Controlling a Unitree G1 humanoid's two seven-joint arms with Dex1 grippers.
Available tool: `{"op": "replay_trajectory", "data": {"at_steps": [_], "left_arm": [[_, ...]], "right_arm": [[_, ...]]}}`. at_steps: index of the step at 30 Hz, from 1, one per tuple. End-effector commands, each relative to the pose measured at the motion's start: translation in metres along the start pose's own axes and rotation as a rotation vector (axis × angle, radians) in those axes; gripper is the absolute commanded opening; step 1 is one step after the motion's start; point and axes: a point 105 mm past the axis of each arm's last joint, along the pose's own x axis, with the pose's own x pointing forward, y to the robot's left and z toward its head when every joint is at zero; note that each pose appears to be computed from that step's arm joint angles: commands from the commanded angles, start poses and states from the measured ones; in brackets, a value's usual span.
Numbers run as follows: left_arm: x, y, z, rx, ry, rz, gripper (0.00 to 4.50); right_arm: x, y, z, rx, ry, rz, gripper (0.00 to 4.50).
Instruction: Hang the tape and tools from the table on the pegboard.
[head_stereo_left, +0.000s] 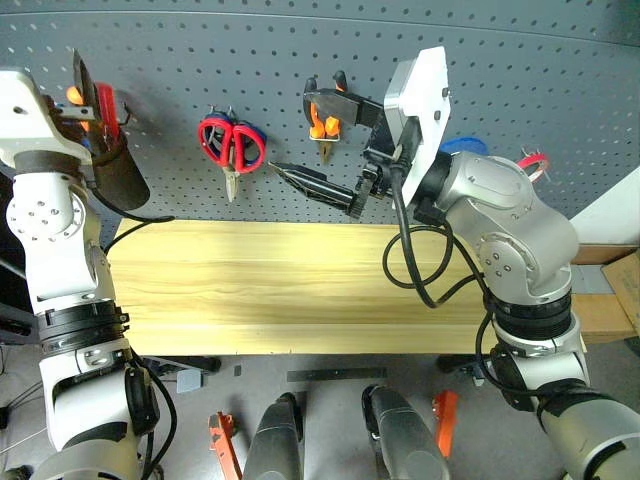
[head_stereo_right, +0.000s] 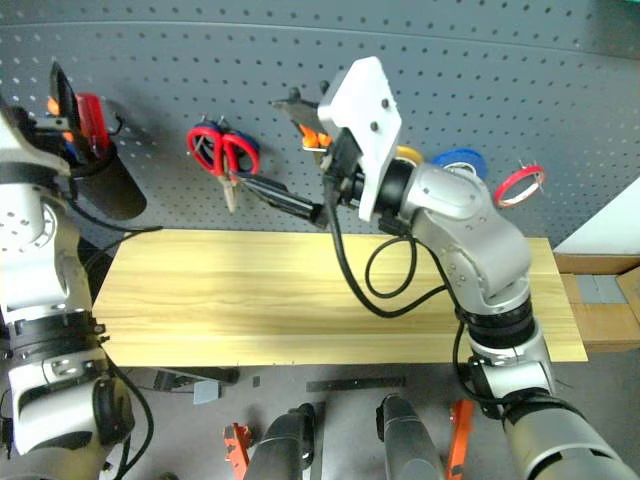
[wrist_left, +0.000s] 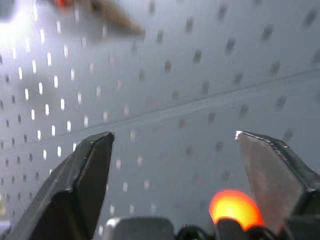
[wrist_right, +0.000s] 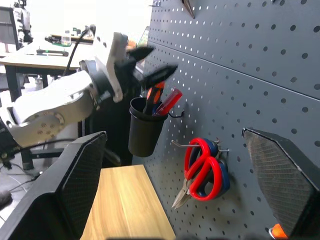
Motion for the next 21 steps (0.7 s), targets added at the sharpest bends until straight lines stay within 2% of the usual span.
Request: {"op": "replay_trajectory", "data": {"at_steps": [1, 6, 8, 12, 15, 18, 21], "left_arm": [[0.004, -0.046, 0.062, -0.04, -0.194, -0.2, 4.07], [-0.033, -0.114, 0.058, -0.167, -0.106, -0.577, 4.07], [-0.052, -0.133, 0.049, -0.247, -0.015, -0.693, 4.07], [-0.097, -0.157, 0.017, -0.403, 0.255, -0.804, 4.07], [-0.132, -0.168, -0.006, -0.396, 0.402, -0.828, 4.07], [-0.152, -0.164, -0.028, -0.485, 0.523, -0.725, 4.07], [-0.174, -0.156, -0.053, -0.462, 0.602, -0.635, 4.07]], "right_arm": [[-0.02, -0.009, 0.022, -0.012, -0.054, -0.016, 4.5], [-0.048, -0.005, 0.008, 0.037, 0.043, -0.004, 4.5], [-0.059, 0.004, -0.007, 0.044, 0.117, 0.012, 4.5], [-0.076, 0.015, -0.038, 0.087, 0.207, -0.019, 4.5], [-0.088, 0.02, -0.065, 0.123, 0.259, -0.083, 4.5], [-0.098, 0.025, -0.094, 0.183, 0.284, -0.18, 4.5], [-0.11, 0.038, -0.133, 0.227, 0.337, -0.259, 4.5]]}}
